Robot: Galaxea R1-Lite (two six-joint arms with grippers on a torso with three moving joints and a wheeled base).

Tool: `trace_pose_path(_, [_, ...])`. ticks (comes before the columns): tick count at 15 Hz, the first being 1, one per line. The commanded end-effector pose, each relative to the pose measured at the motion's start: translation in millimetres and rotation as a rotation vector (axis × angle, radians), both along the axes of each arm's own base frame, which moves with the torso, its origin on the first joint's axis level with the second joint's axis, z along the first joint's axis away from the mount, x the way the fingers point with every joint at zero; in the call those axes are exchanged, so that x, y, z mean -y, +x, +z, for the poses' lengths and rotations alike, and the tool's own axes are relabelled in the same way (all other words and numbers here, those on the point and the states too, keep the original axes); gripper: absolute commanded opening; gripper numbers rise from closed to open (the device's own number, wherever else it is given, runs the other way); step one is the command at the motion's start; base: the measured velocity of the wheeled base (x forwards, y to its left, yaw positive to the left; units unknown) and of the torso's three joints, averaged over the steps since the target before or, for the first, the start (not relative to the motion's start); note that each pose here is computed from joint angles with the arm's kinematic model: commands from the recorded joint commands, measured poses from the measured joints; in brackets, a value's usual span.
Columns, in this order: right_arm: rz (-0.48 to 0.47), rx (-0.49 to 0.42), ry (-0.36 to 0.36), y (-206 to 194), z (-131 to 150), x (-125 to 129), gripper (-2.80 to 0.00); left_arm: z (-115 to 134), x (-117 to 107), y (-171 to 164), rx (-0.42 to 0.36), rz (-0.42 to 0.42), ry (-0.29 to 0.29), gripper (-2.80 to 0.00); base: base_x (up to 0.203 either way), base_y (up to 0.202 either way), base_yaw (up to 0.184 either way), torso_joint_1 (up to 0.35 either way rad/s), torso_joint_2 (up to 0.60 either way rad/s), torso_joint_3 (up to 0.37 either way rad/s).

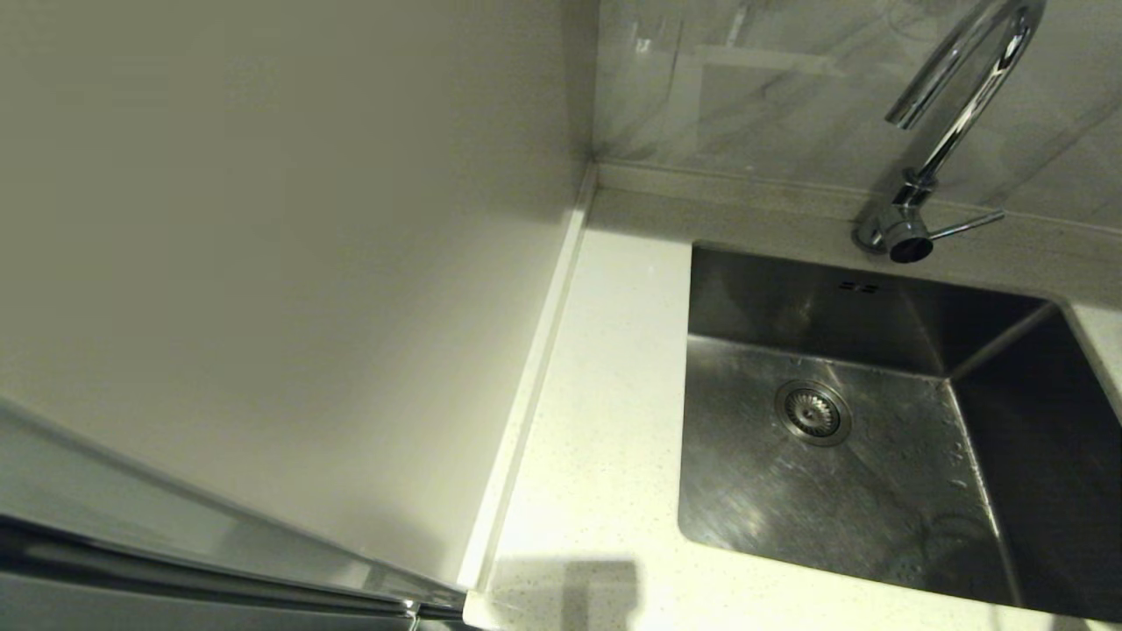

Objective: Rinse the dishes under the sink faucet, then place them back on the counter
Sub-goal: Put a bowl back to the table from the sink

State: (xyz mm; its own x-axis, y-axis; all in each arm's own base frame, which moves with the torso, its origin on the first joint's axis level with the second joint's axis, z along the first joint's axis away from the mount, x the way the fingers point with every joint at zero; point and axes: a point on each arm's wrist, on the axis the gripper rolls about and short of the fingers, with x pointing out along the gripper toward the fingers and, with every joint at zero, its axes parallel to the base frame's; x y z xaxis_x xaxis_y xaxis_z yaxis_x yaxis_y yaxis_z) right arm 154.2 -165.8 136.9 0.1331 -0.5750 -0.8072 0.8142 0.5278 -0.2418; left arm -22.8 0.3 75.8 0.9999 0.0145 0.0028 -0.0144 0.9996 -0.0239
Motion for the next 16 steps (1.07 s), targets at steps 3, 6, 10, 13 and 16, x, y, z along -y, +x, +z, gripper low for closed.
trace_pose_path(3, [-0.009,0.110,-0.126,-7,38,-5,0.00,0,0,0,0.003,0.001,0.001,-2.80,0.000,0.000,0.000,0.000,0.00,0.000])
trace_pose_path(6, [-0.017,0.259,-0.348,-18,104,-13,0.00,0,0,0,0.003,0.001,-0.001,-2.80,0.000,0.000,0.000,0.000,0.00,0.000])
trace_pose_path(10, [0.146,0.320,-0.470,-14,145,-31,0.00,0,0,0,0.005,0.001,-0.001,-2.80,0.000,0.000,0.000,0.000,0.00,0.000])
trace_pose_path(13, [0.334,0.438,-0.514,15,177,-59,-2.80,0,0,0,0.003,0.001,-0.001,-2.80,0.000,0.000,0.000,0.000,0.00,0.000])
trace_pose_path(16, [0.473,0.607,-0.614,21,229,-89,-2.80,0,0,0,0.003,0.002,-0.001,-2.80,0.000,0.000,0.000,0.000,0.00,0.000])
